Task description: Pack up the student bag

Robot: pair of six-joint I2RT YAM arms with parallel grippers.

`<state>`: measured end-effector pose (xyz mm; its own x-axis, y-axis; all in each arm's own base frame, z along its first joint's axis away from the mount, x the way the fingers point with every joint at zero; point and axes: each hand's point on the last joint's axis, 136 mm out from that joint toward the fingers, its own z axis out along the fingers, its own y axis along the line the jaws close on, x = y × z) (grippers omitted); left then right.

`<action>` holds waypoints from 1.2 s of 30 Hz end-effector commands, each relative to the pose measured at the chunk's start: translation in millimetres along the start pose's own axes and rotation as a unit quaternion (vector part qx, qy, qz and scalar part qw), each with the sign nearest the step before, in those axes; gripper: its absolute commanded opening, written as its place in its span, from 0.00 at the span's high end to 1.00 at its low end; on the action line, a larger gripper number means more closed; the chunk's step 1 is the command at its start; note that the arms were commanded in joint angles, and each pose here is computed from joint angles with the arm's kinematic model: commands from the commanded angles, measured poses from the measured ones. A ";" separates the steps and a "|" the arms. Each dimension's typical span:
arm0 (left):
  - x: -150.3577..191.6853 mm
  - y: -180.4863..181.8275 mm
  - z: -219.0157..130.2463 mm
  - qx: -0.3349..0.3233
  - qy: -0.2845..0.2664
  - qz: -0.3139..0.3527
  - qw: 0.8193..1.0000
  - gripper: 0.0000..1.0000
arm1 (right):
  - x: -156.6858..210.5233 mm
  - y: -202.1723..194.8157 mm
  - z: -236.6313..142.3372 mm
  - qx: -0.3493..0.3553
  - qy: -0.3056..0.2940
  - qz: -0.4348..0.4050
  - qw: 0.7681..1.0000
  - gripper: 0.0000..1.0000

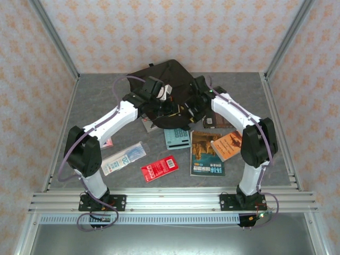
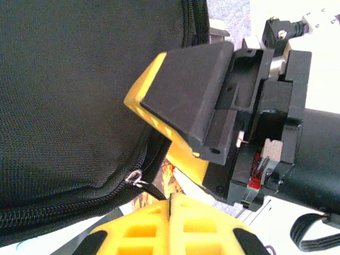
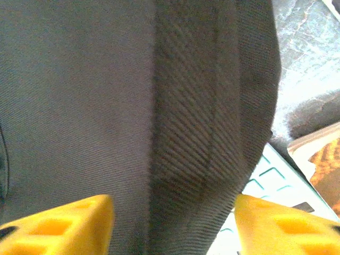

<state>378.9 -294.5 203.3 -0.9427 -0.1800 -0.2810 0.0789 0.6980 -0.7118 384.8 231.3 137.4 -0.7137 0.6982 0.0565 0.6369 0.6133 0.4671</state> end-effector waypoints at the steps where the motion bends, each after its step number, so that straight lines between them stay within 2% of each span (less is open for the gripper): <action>1: -2.8 -14.7 -13.9 0.022 -0.016 0.022 0.999 1.00 | -6.7 -8.3 -8.8 0.019 -0.032 0.004 0.999 0.49; 7: -0.8 -11.3 -14.0 0.014 -0.013 0.027 0.999 1.00 | -11.6 -2.4 -20.9 0.006 -0.053 -0.016 0.998 0.80; 11: -0.9 -7.4 -15.4 0.009 -0.012 0.024 1.000 1.00 | -24.3 -6.1 -33.3 0.025 -0.094 -0.038 0.995 0.99; 19: -10.4 6.1 -21.3 -0.001 -0.028 0.004 1.000 1.00 | -35.6 -19.1 -29.3 0.050 -0.101 -0.044 0.993 1.00; 36: -26.4 45.4 -40.7 -0.016 -0.053 -0.043 0.998 1.00 | -48.3 -23.9 -33.5 0.052 -0.111 -0.053 0.991 1.00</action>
<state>391.4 -240.6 188.1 -0.9256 -0.2809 -0.2538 -0.0252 0.7145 -0.6991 393.2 189.6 138.8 -0.7212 0.6823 -0.1198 0.5991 0.7011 0.3867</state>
